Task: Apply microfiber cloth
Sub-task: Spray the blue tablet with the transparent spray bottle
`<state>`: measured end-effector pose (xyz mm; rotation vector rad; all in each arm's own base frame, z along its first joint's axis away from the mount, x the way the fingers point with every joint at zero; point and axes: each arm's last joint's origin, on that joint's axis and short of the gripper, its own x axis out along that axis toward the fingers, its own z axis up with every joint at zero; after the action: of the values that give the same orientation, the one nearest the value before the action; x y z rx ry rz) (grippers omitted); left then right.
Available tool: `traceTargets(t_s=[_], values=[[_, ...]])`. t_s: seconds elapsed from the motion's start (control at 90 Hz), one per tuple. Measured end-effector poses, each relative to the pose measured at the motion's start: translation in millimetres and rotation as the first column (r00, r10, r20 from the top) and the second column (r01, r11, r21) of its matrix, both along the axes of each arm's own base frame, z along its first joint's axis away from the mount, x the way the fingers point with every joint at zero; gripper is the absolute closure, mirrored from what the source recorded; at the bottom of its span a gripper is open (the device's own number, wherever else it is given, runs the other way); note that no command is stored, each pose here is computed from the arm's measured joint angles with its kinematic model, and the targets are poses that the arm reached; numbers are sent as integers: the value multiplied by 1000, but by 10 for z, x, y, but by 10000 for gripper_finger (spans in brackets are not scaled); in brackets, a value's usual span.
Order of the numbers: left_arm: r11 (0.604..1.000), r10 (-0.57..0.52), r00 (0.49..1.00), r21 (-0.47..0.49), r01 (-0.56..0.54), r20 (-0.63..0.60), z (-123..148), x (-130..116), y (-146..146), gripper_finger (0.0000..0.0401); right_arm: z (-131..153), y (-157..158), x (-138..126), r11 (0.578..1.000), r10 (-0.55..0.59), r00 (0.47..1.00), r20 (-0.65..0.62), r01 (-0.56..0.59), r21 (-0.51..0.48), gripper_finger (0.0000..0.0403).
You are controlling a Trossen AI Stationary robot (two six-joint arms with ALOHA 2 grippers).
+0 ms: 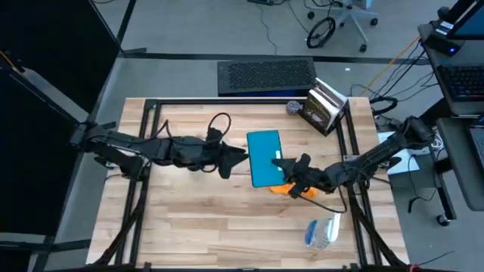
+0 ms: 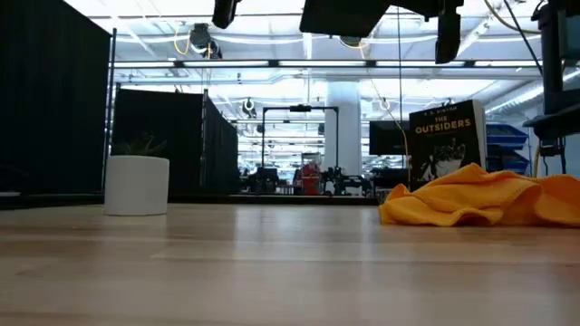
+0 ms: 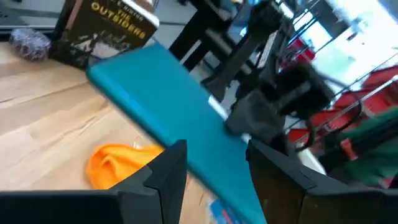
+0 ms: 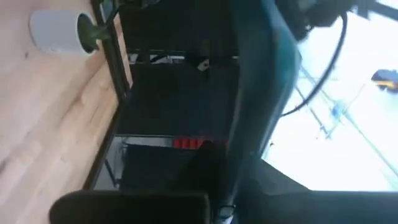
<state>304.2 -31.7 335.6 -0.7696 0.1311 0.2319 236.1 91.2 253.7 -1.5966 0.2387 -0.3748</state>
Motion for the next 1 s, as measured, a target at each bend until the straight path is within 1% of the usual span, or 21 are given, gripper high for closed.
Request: traceTargets(t_s=[0.122,0.267,0.444,0.589,0.656,0.711,0.889,1.0], values=[[1000,18,1000,-11,-19,-22,-76,66,38,248,13,14,25,1000,3,999,32,-2,-29,396],[1000,20,998,-11,-21,-58,-199,163,41,248,-7,28,48,998,12,999,30,-10,-64,396],[1000,5,1000,-12,-5,9,-217,268,31,248,-3,31,48,998,23,999,35,-21,-56,396],[1000,1,1000,8,-1,18,-244,312,56,254,-4,55,37,998,32,999,34,-30,-54,393],[1000,-2,1000,26,2,19,-240,314,69,266,-7,61,36,998,35,999,32,-33,-54,390],[999,-3,1000,41,2,20,-237,316,79,283,-16,60,38,998,35,999,26,-34,-47,385],[998,-12,998,57,9,59,-195,323,77,370,-38,34,51,1000,23,999,22,-23,-10,358],[996,-19,998,86,14,57,-187,322,79,374,-44,18,51,1000,-16,1000,27,16,27,327]])
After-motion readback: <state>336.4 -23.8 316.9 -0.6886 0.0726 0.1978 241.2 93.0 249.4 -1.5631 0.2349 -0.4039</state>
